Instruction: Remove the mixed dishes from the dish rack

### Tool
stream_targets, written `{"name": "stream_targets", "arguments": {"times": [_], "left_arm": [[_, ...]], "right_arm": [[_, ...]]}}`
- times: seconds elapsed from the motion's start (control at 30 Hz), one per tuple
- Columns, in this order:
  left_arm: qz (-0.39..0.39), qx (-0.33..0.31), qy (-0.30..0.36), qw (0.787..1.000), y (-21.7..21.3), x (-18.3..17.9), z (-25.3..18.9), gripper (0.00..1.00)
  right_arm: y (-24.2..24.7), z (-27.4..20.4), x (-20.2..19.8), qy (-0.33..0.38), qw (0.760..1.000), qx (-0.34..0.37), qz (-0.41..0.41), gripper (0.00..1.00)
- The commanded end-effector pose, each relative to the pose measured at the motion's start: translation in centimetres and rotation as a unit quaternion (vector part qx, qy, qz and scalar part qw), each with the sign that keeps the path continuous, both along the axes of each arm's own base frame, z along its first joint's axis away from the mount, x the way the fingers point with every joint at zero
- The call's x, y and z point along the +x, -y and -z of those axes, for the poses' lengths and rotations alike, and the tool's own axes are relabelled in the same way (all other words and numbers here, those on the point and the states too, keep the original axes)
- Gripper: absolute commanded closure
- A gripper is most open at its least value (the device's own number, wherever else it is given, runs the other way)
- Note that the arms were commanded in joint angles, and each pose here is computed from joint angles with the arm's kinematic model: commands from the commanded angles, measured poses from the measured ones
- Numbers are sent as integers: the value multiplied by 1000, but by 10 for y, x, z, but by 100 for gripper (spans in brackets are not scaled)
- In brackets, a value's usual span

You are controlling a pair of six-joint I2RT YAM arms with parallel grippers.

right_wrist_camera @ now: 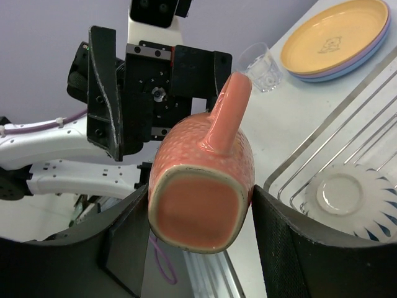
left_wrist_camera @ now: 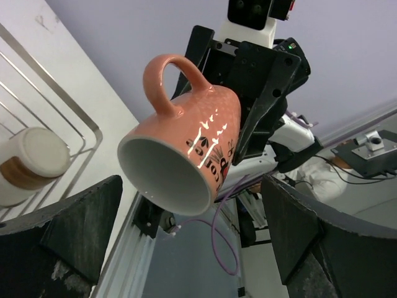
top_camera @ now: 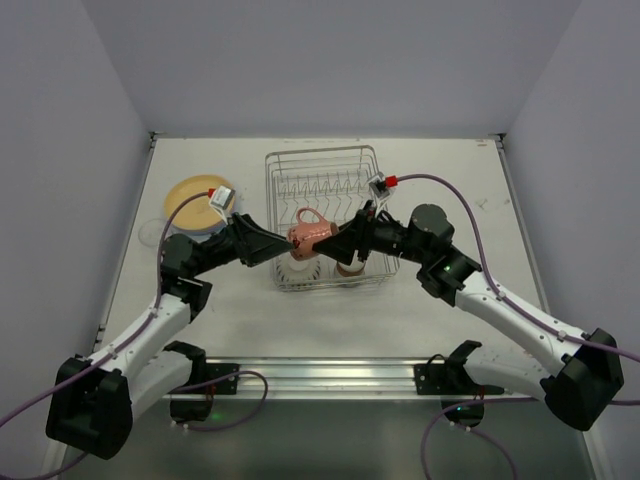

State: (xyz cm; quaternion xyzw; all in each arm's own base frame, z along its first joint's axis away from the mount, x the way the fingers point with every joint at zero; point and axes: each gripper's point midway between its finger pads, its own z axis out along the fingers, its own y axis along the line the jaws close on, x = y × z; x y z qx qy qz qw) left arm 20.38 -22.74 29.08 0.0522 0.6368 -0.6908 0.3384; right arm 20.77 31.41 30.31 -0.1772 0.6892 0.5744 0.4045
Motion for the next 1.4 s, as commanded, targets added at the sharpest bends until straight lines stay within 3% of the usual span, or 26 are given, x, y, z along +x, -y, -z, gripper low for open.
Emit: {"name": "stream_targets", "arguments": {"times": [0.0,0.13,0.5,0.6,0.73,1.0,1.13,1.23,1.37], "left_arm": [[13,-32,27,999,6,-8,-19,4],[11,-42,35,998,7,-11,-26,19],[20,-67,30,997,9,-20,-38,37],[28,-75,30,996,11,-23,-41,47],[35,-80,38,995,11,-27,-48,72],[43,-82,42,995,10,-32,-51,100],[45,-78,39,995,11,-33,-50,100],[43,-74,37,996,11,-33,-48,100],[42,-69,39,996,12,-32,-49,100]], "right_arm": [[-5,-35,-8,57,997,37,-22,100],[-5,-30,-8,58,998,25,-18,100],[-1,-24,-7,57,998,16,-7,100],[0,-22,-6,56,998,15,-2,100],[1,-20,-4,57,998,8,4,100],[0,-15,-1,51,999,1,6,100],[0,-11,2,45,999,-6,12,100],[0,-11,2,43,999,-7,12,93],[1,-9,2,41,999,-9,15,92]]}}
